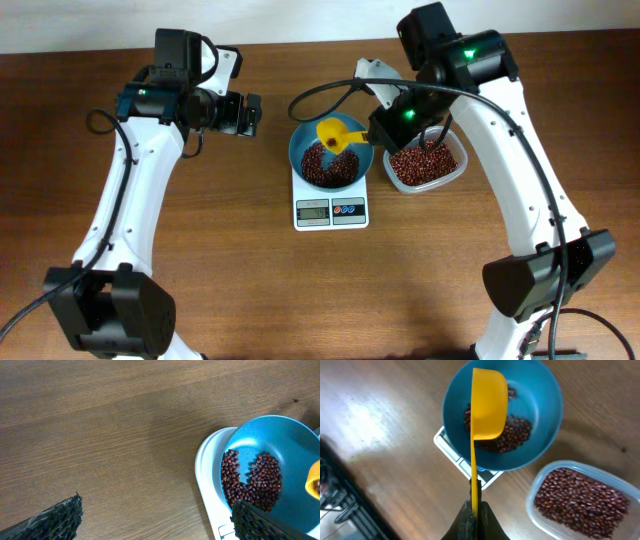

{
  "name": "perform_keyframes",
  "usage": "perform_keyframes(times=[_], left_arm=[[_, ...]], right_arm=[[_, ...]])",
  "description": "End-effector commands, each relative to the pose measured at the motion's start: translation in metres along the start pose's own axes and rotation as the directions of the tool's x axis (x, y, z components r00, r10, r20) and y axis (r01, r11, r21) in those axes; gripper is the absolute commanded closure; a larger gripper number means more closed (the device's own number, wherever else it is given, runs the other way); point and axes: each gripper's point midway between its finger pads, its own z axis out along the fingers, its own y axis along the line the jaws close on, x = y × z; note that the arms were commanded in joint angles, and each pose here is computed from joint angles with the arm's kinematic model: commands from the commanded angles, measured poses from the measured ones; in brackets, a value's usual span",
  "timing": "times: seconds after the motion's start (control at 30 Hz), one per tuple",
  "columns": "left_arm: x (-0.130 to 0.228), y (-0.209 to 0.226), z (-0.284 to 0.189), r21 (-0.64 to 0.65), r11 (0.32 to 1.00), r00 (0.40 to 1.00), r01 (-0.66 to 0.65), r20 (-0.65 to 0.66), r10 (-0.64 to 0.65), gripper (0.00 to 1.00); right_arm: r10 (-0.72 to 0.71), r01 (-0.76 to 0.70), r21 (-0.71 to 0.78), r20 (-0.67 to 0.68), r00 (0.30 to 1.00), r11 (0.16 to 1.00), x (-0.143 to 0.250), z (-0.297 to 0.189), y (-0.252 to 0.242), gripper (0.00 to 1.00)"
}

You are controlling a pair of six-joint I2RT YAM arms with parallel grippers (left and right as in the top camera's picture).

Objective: Scoop item into bowl and weigh 50g on scale

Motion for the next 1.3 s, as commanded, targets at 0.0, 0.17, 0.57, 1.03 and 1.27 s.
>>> perform_keyframes(times=[0.0, 0.17, 0.57, 1.03, 1.27], left_arm=[[-0.009, -0.003, -0.012, 0.006, 1.000, 0.999, -0.027, 0.035, 0.027, 0.01], [-0.009, -0.003, -0.012, 0.006, 1.000, 0.999, -0.027, 0.035, 0.027, 0.01], [-0.009, -0.003, -0.012, 0.006, 1.000, 0.999, -0.027, 0.035, 0.027, 0.01], [-0.009, -0.003, -0.012, 0.006, 1.000, 0.999, -0.027, 0.035, 0.027, 0.01], [-0.009, -0.003, -0.012, 0.006, 1.000, 0.999, -0.027, 0.035, 0.027, 0.01]], right_arm=[[-0.019, 0.019, 0.005, 0.062, 0.998, 1.000, -0.013, -0.013, 0.007, 0.96], [-0.020, 0.017, 0.105, 0.023, 1.000, 0.994, -0.008, -0.012, -0.006, 0.96], [-0.041, 0.037, 0.102, 0.039, 0.998, 0.994, -0.013, -0.012, -0.003, 0.96], [-0.098, 0.106, 0.263, -0.046, 0.994, 0.959, -0.010, -0.007, -0.011, 0.96], [-0.097, 0.100, 0.201, -0.025, 0.995, 0.975, -0.012, -0.005, -0.002, 0.96]])
